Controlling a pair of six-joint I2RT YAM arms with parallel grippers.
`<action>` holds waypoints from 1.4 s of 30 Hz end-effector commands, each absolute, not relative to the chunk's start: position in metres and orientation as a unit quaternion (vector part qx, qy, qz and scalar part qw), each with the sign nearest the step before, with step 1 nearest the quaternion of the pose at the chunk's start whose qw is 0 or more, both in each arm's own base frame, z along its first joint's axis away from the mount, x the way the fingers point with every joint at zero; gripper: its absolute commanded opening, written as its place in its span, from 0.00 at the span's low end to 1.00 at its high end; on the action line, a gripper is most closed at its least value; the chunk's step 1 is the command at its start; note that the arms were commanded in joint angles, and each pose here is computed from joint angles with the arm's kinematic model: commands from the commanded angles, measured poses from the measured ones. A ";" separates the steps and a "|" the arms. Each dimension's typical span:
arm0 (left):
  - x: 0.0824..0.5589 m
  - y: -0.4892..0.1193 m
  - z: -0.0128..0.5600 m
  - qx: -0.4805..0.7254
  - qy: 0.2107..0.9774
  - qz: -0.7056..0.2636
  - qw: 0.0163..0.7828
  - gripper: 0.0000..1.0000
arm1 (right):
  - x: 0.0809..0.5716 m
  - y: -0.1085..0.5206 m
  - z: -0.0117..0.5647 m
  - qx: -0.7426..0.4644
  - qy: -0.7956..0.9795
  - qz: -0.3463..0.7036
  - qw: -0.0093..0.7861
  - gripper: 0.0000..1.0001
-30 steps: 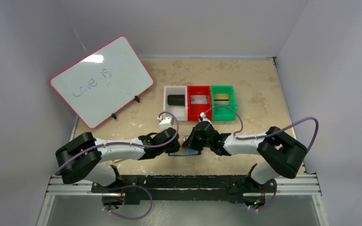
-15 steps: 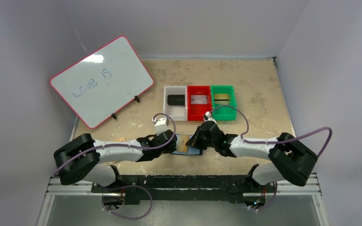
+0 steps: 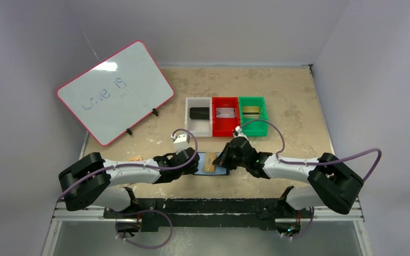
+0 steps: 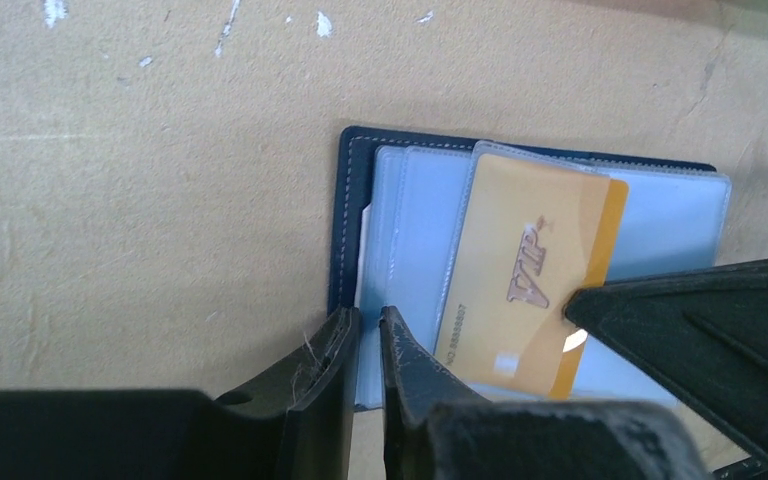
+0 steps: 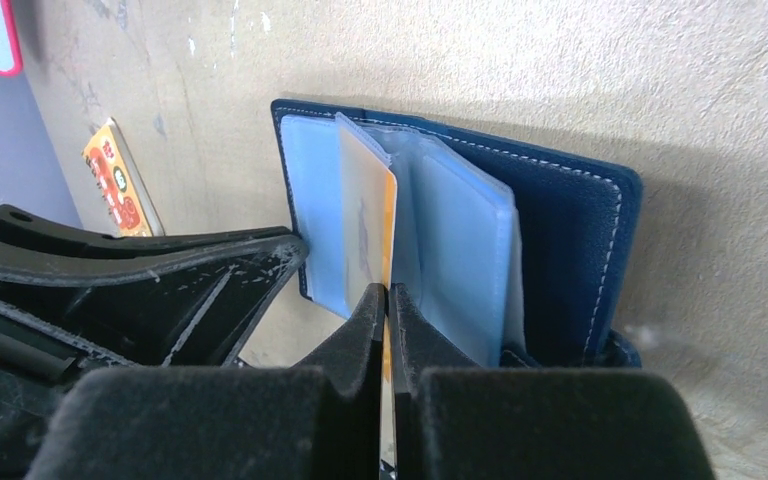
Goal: Take the credit cards out of the card holder
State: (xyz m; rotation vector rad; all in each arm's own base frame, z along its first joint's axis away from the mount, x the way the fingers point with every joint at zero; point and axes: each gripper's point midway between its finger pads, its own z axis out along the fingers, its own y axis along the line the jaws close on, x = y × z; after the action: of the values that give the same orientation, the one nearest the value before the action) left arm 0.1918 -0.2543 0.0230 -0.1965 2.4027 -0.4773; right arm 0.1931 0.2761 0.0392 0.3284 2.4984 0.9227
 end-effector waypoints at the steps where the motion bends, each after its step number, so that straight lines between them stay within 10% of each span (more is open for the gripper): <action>1: 0.190 -0.248 0.037 -0.056 0.922 -0.179 0.340 0.15 | 0.192 0.272 0.029 0.107 0.915 0.319 0.223 0.00; 42: 0.203 -0.273 0.020 -0.017 0.928 -0.162 0.336 0.13 | 0.191 0.274 0.005 0.105 0.926 0.301 0.201 0.00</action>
State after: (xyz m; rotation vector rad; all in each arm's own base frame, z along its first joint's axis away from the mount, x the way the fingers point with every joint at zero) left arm 0.2007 -0.2781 0.0324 -0.0214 2.4039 -0.4787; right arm 0.1947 0.2866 0.0182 0.3067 2.5472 0.9367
